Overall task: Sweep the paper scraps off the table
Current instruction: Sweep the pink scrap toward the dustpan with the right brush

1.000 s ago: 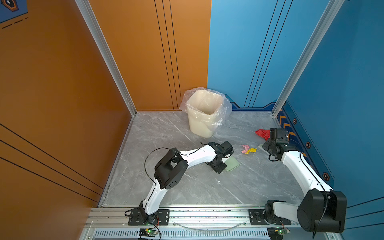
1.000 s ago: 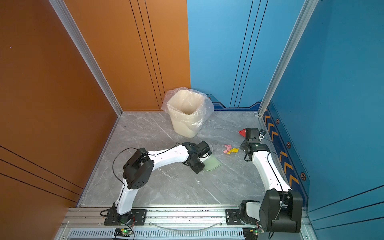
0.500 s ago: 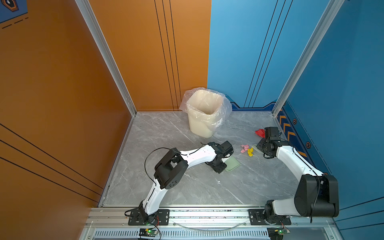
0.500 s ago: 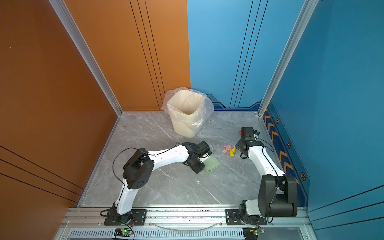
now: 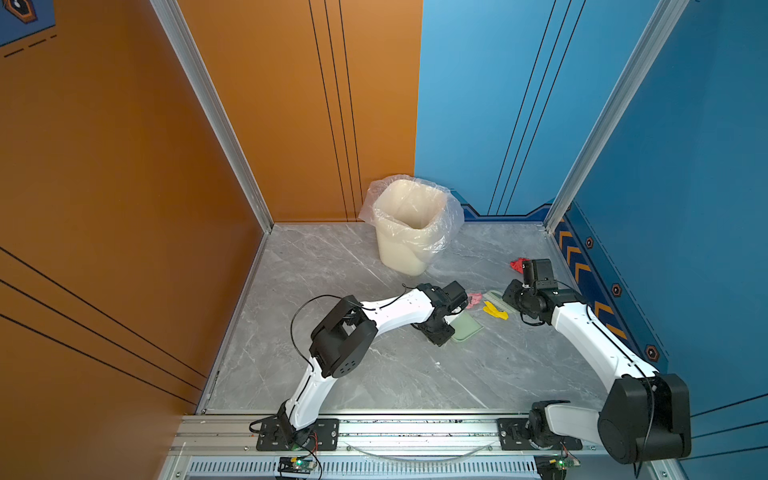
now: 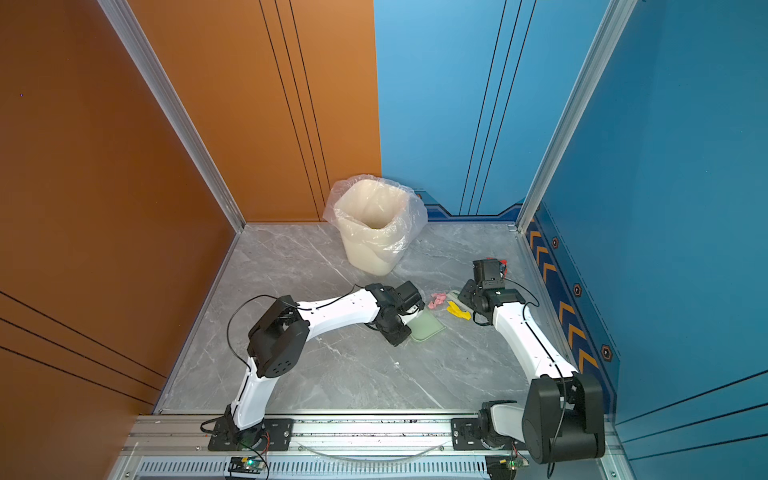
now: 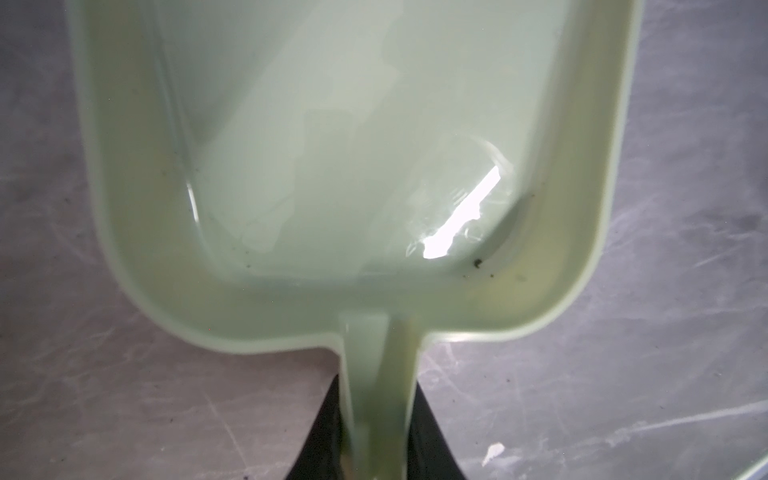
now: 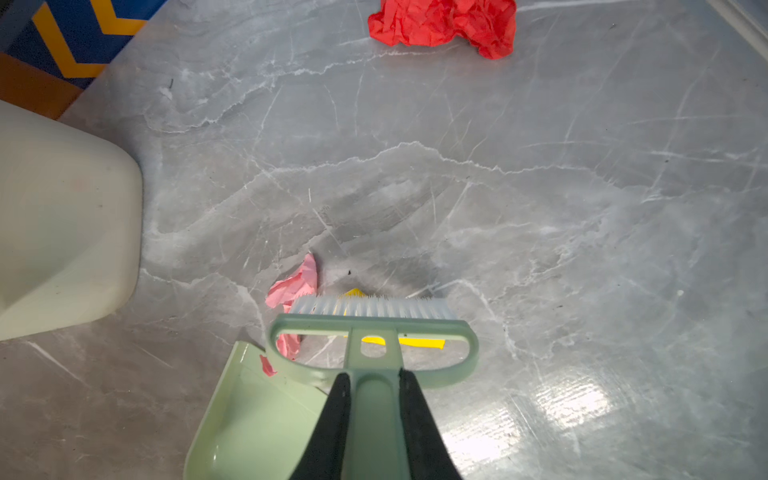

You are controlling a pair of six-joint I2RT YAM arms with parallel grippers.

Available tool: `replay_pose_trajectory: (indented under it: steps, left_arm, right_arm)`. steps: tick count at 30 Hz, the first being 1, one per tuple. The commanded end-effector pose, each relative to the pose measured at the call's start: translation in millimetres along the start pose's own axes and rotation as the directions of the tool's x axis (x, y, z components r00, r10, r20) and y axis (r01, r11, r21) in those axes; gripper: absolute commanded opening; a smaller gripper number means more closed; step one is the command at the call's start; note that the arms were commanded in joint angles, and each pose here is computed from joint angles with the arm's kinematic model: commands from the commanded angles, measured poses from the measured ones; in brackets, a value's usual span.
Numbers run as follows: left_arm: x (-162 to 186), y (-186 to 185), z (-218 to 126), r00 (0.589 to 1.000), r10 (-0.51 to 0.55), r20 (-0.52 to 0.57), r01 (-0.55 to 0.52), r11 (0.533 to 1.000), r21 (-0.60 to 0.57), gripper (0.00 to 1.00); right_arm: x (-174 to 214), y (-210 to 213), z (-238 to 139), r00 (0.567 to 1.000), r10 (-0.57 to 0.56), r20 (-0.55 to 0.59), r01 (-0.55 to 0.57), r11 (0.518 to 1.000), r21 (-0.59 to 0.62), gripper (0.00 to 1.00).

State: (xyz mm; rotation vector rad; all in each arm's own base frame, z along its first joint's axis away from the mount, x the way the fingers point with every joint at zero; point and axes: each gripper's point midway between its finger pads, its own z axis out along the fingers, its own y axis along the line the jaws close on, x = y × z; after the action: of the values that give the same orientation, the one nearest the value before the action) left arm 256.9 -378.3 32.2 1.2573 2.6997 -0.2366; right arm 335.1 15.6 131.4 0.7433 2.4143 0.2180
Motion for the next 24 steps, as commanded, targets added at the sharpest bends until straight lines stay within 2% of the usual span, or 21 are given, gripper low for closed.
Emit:
replay_pose_trajectory:
  steps: [1, 5, 11, 16, 21, 24]
  left_arm:
    - [7.4, -9.0, 5.4, 0.999, 0.022, -0.039, -0.021, 1.000, 0.019, 0.00]
    - [8.2, -8.6, 5.3, 0.999, 0.019, -0.041, -0.018, 1.000, 0.016, 0.00]
    - [8.7, -7.0, 4.0, 0.999, 0.016, -0.039, -0.015, 1.000, 0.008, 0.00]
    - [10.0, -4.9, 4.1, 0.999, 0.006, -0.041, -0.006, 1.000, -0.001, 0.00]
    - [10.9, -3.9, 4.8, 0.999, -0.002, -0.043, 0.001, 1.000, -0.007, 0.00]
    - [10.9, -4.1, 4.9, 0.999, -0.004, -0.043, 0.004, 1.000, -0.006, 0.00]
  right_arm:
    - [-11.0, 8.7, -6.4, 1.000, 0.009, 0.027, -0.008, 0.999, -0.038, 0.00]
    - [-27.6, 18.0, 3.3, 0.998, -0.052, 0.040, 0.054, 0.998, -0.033, 0.00]
    - [-31.6, 41.3, 32.5, 0.960, -0.271, -0.063, 0.270, 0.962, -0.029, 0.00]
    - [-13.7, 56.8, 45.1, 0.901, -0.414, -0.129, 0.410, 0.910, -0.058, 0.00]
    - [9.3, 66.9, 42.2, 0.849, -0.503, -0.162, 0.489, 0.864, -0.121, 0.00]
    - [23.1, 70.8, 36.9, 0.832, -0.522, -0.187, 0.494, 0.851, -0.177, 0.00]
